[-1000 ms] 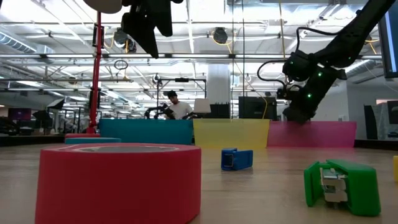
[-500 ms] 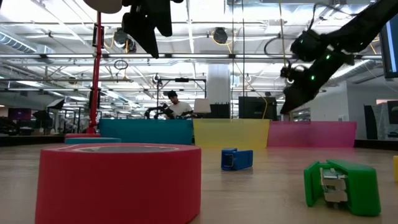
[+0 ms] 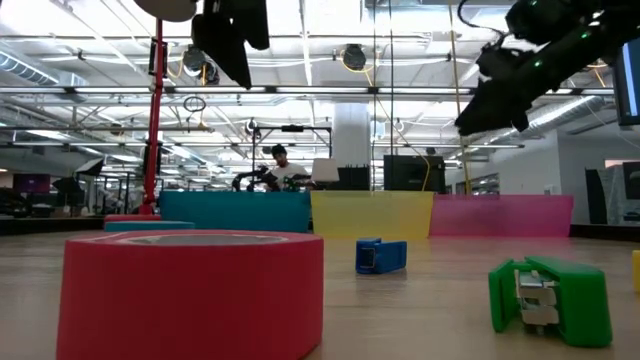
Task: Pick and place Stapler, Stapler remover, tape
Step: Put the blue stapler into the pink bin
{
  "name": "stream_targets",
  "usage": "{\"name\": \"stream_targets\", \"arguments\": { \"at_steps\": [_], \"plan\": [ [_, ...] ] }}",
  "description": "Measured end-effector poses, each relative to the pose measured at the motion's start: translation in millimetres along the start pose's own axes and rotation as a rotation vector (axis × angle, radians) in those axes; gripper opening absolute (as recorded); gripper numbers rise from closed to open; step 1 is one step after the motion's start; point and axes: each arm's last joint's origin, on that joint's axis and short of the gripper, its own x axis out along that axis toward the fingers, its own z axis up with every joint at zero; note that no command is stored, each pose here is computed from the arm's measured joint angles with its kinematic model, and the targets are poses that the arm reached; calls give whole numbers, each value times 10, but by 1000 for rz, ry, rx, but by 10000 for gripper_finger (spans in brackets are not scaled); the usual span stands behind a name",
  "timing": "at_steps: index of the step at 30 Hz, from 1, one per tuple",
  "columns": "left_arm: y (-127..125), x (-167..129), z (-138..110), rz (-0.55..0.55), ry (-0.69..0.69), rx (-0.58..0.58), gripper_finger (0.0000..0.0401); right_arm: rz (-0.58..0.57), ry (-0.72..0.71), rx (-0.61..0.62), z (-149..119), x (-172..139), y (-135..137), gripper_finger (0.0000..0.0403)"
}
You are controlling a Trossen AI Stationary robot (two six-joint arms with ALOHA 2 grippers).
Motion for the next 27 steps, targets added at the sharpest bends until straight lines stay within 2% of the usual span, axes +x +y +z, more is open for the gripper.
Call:
{"name": "stream_targets", "arguments": {
  "at_steps": [3, 6, 13, 17, 21, 27],
  "plan": [
    [-44, -9, -31, -6, 1, 12, 379, 78, -5, -15, -19, -72, 103, 96],
    [-87, -19, -61, -14, 4, 10, 379, 208, -5, -42, -32, -133, 212, 64],
    [-141, -31, -101, -21, 8, -84, 379, 449, 49, -34, -84, -215, 419, 7],
    [-166, -38, -121, -24, 8, -97, 379, 565, 68, -9, -91, -251, 531, 7],
    [-179, -42, -130, -4, -11, -46, 379, 609, 117, 49, -122, -273, 595, 18],
    [-145, -47, -104, 128, -120, -46, 379, 695, 142, 27, -159, -322, 716, 11]
  ]
}}
